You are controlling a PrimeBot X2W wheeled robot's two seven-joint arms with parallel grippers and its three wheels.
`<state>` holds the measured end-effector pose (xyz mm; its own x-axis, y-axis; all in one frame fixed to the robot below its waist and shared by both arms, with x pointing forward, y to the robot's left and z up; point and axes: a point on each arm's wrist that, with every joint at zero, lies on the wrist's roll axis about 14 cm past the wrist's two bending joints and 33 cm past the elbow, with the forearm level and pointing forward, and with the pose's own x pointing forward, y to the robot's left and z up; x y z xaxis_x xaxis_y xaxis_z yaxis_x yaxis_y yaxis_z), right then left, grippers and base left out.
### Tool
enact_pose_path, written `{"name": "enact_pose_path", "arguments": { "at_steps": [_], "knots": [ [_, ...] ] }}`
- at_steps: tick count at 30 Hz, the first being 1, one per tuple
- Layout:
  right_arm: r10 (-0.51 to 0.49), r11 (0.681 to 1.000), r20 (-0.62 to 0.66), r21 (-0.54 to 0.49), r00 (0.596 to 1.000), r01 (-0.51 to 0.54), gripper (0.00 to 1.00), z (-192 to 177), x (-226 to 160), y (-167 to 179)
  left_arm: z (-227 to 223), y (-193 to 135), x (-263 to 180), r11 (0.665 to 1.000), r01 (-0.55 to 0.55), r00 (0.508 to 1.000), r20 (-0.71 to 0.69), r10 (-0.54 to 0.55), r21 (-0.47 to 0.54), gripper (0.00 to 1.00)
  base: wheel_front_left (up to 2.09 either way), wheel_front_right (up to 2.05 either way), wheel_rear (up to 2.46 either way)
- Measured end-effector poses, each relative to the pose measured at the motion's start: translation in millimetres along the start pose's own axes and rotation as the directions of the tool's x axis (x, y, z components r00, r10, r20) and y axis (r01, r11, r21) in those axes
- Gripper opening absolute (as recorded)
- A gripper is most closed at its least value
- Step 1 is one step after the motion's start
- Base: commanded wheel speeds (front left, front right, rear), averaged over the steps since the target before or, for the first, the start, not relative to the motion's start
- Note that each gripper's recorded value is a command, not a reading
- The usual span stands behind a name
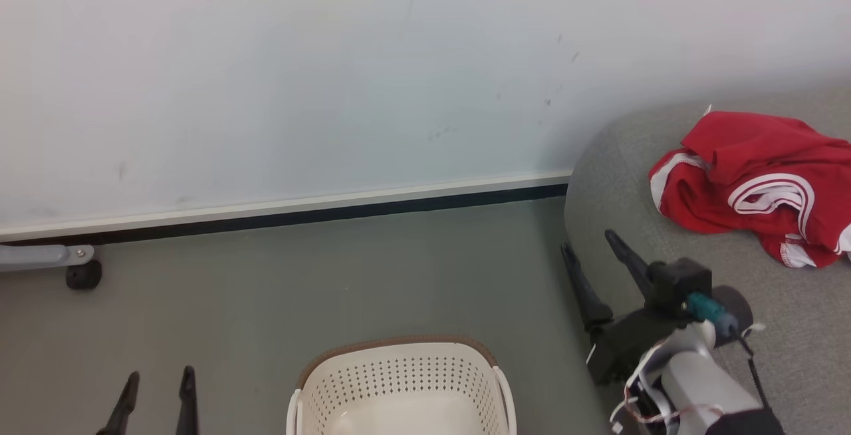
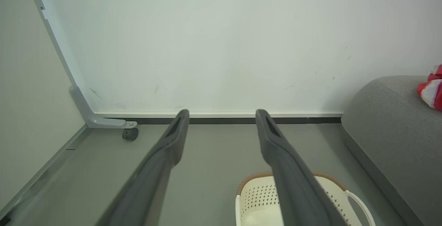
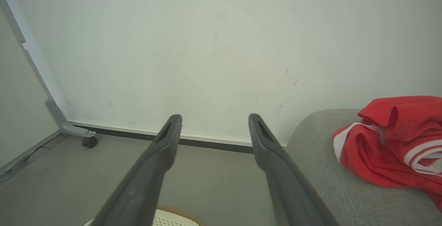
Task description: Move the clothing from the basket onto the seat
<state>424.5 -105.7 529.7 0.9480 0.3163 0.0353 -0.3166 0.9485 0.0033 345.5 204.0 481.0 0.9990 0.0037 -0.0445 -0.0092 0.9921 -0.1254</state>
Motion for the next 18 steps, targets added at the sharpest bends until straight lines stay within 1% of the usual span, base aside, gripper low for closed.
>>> {"name": "enact_pose_path", "arguments": {
  "at_steps": [5, 11, 14, 18],
  "knots": [
    [-0.031, 0.999, 0.013, 0.006, 0.999, 0.031, 1.0, -6, -20, 9, -2, 14, -12, 0.999, -0.043, 0.999, -0.002, 0.043, -0.009, 1.0, 0.0, 0.0, 0.0],
    [-0.076, 0.997, 0.025, 0.03, 0.997, 0.075, 1.0, -11, -45, 12, -3, 13, -20, 0.998, -0.06, 0.998, -0.003, 0.059, -0.029, 1.0, 0.0, 0.0, 0.0],
    [-0.096, 0.995, 0.03, 0.036, 0.995, 0.095, 1.0, -12, -57, 9, -4, 10, -22, 0.997, -0.059, 0.998, -0.003, 0.059, -0.04, 1.0, 0.0, 0.0, 0.0],
    [-0.137, 0.99, 0.048, 0.037, 0.989, 0.135, 1.0, -9, -69, 0, -4, 6, -23, 0.998, -0.051, 0.999, -0.001, 0.051, -0.028, 1.0, 0.0, 0.0, 0.0]
  ]
}}
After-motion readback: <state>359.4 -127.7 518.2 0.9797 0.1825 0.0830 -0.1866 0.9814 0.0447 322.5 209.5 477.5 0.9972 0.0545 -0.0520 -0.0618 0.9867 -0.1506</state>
